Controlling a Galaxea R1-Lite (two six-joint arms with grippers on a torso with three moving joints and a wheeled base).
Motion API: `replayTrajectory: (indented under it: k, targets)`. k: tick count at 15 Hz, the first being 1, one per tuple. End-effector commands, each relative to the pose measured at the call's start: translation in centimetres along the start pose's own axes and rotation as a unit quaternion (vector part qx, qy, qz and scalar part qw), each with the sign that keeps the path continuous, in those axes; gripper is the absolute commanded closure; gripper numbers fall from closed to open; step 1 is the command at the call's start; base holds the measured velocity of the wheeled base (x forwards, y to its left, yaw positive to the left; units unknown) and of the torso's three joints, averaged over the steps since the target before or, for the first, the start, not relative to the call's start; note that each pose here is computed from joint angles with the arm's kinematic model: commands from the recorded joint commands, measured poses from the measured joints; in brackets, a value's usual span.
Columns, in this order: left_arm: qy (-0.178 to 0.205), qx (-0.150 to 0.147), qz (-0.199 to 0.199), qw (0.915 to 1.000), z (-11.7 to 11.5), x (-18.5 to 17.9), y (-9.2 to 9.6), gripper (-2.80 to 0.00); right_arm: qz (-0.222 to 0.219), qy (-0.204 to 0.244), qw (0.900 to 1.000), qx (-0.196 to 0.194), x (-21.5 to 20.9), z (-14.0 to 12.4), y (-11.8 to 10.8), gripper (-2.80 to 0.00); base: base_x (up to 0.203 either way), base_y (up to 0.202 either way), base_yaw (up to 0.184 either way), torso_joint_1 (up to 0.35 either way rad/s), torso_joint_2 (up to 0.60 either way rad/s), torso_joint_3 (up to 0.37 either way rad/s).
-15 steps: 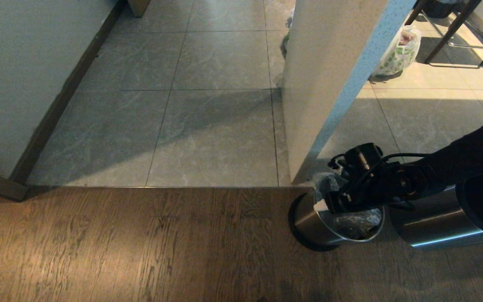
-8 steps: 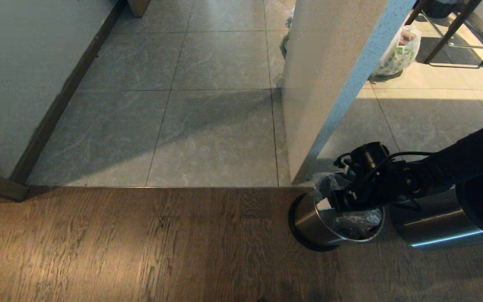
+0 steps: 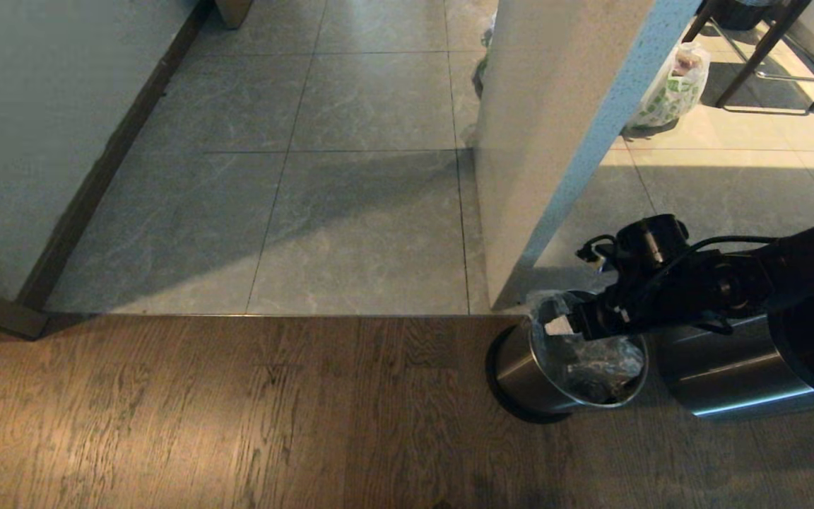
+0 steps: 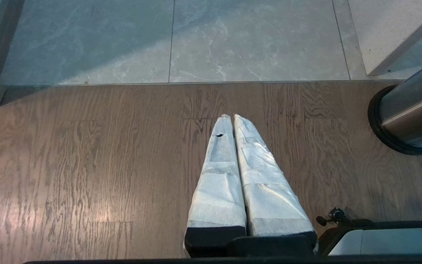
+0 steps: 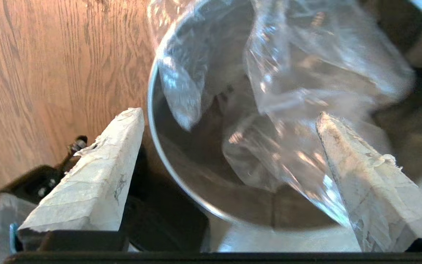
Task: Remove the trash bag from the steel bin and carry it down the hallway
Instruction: Pick up the trash bag
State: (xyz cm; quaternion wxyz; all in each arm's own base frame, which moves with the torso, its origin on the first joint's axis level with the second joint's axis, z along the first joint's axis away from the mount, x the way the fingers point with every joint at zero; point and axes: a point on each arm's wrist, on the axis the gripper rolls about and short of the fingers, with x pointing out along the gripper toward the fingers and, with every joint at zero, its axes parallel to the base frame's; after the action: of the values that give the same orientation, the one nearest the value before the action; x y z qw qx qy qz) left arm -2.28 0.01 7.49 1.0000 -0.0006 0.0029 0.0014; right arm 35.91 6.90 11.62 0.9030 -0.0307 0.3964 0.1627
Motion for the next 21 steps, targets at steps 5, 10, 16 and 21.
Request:
replayTrajectory:
  k: [5,10,16,21]
  targets:
    - [0.0,0.0,0.0,1.0,0.0,0.0,0.0,0.0,-0.022,0.01,1.0,-0.017,-3.0,-0.8,-1.3,-2.8,0.0,0.0,0.0,0.0,0.0,0.0]
    - [0.0,0.0,0.0,1.0,0.0,0.0,0.0,0.0,-0.045,0.035,0.998,-0.011,-1.3,-1.4,-1.8,-2.8,0.0,0.0,0.0,0.0,0.0,0.0]
    - [0.0,0.0,0.0,1.0,0.0,0.0,0.0,0.0,-0.048,0.041,0.998,-0.028,0.4,-1.2,-2.6,-2.8,0.0,0.0,0.0,0.0,0.0,0.0]
    - [0.0,0.0,0.0,1.0,0.0,0.0,0.0,0.0,-0.056,0.048,0.997,-0.028,0.9,-1.5,-3.8,-2.8,0.0,0.0,0.0,0.0,0.0,0.0]
